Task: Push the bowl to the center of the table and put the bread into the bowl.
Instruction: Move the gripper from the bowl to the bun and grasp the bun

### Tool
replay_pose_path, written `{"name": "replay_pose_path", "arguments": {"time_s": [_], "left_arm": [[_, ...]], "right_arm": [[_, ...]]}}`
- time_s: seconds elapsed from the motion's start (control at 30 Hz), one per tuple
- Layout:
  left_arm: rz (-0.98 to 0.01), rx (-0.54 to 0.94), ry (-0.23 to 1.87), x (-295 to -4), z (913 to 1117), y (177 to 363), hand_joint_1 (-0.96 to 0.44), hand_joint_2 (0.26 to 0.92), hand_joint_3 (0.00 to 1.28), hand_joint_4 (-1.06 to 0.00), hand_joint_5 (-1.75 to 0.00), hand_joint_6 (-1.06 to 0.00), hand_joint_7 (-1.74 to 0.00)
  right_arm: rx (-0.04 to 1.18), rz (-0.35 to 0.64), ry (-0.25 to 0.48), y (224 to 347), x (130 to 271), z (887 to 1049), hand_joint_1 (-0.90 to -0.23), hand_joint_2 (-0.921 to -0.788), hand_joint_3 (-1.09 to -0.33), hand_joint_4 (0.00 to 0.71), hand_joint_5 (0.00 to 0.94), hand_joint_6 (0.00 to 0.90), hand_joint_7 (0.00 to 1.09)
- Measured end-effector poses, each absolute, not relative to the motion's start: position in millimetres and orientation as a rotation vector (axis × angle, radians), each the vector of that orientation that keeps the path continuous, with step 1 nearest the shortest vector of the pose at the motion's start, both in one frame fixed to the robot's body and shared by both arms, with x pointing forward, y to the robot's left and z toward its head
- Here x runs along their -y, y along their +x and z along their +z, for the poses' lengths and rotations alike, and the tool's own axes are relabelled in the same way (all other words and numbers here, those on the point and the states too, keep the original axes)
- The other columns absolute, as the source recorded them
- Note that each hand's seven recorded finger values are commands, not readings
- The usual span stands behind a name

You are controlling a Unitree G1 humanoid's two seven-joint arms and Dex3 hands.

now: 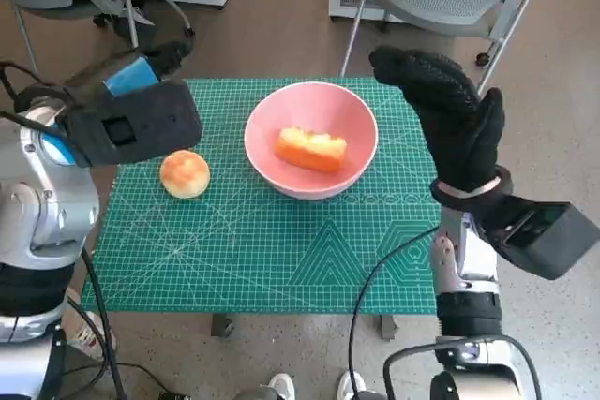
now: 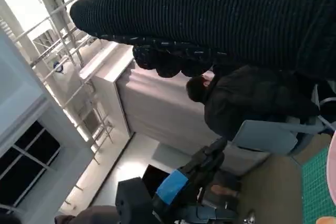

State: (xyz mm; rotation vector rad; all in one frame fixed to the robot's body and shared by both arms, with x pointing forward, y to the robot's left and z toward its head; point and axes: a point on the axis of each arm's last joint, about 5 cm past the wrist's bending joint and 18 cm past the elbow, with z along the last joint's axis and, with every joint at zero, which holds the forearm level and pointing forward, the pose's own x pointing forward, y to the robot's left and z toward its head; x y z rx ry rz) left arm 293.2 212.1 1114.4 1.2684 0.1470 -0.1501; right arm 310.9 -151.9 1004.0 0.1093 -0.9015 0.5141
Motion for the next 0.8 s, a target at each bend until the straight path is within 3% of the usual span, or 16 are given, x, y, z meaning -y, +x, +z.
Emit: {"name": "replay_pose_path", "arguments": {"time_s": [0.47, 0.8], "left_arm": [[-0.188, -0.262, 1.311, -213.6, 1090.5, 312.5, -0.34, 0.705, 0.0, 0.0, 0.0, -0.16, -0.01], [-0.206, -0.472, 1.384, -212.4, 1059.9, 339.7, -0.28, 0.698, 0.0, 0.0, 0.0, -0.14, 0.0]], "right_arm": [[0.9, 0.517, 0.101, 311.3, 154.2, 1004.2, -0.689, -0.921, -0.86, 0.046, 0.0, -0.001, 0.28], [0.899, 0.524, 0.097, 311.8, 154.7, 1004.3, -0.687, -0.921, -0.862, 0.042, 0.0, -0.001, 0.28]]}}
